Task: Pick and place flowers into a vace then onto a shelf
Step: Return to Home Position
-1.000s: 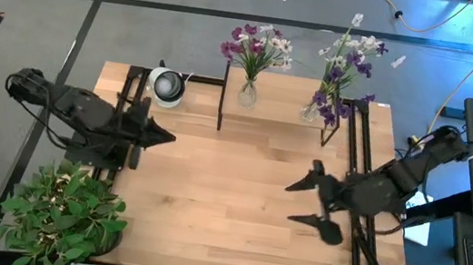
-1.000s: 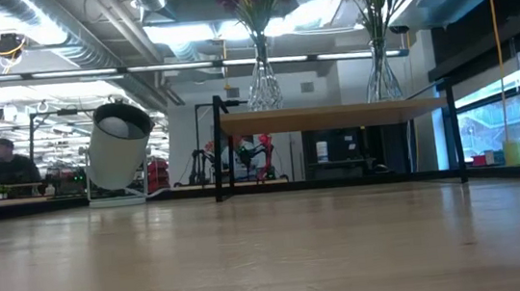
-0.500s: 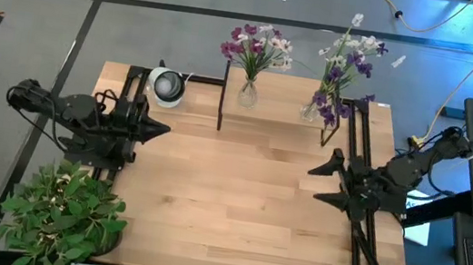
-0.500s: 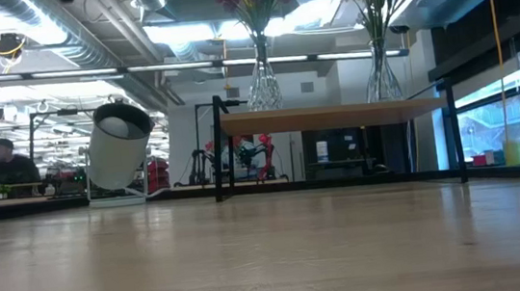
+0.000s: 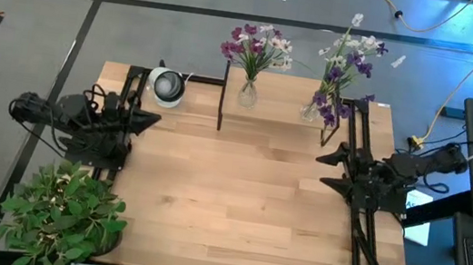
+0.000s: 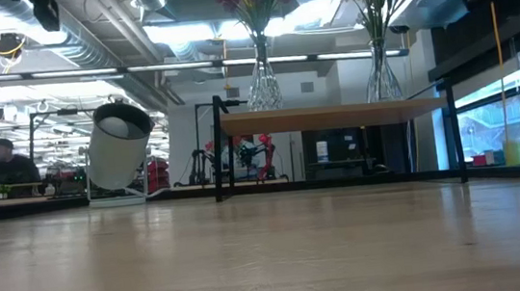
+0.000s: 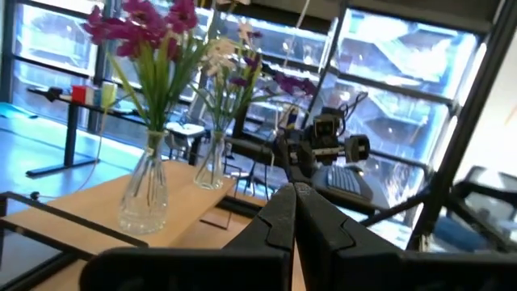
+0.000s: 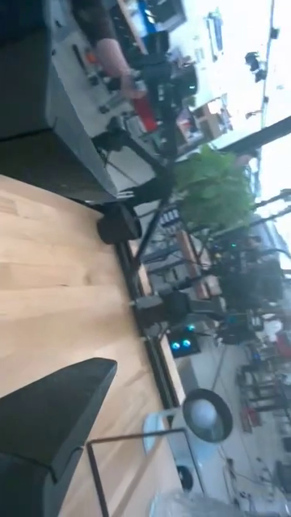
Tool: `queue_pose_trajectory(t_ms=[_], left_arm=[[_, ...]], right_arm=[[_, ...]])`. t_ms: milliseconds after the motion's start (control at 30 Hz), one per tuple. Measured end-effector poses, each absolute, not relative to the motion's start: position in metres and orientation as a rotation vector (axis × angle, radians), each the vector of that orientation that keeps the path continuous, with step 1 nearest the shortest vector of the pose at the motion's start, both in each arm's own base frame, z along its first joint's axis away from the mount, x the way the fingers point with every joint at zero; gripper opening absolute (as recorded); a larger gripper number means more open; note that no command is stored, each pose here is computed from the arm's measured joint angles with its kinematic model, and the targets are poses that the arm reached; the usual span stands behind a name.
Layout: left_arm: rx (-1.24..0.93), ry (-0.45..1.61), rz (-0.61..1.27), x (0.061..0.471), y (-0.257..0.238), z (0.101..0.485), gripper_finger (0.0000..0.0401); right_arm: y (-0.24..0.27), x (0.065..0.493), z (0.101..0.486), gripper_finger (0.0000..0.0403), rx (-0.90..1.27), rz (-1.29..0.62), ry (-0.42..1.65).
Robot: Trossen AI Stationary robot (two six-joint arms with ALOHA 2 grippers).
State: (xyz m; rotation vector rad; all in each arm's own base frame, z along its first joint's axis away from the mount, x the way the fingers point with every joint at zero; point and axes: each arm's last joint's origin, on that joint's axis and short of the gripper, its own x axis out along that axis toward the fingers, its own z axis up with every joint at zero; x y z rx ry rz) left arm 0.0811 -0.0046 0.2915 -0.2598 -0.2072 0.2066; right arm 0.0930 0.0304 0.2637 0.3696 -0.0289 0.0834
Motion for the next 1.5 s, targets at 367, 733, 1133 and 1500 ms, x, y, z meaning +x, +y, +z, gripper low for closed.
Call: queue_pose_trajectory(t_ms=[367, 733, 1133, 1500], left_arm=[[-0.303, -0.249, 0.224, 0.072, -0.001, 0.261, 0.0001], [-0.338, -0.225, 0.294, 0.078, 0.0, 0.227, 0.0001], [-0.359, -0.151, 0.413, 0.088, 0.0, 0.192, 0.0003], [-0.316, -0.133, 0.438, 0.089, 0.001, 0.187, 0.0003]], right_arm=[[0.02, 0.073, 0.241, 0.0335, 0.41, 0.084, -0.141], [0.018, 0.072, 0.234, 0.0335, 0.403, 0.036, -0.145], [0.009, 0.073, 0.223, 0.0335, 0.303, -0.277, -0.079], [0.012, 0.083, 0.203, 0.0335, 0.295, -0.296, -0.138]])
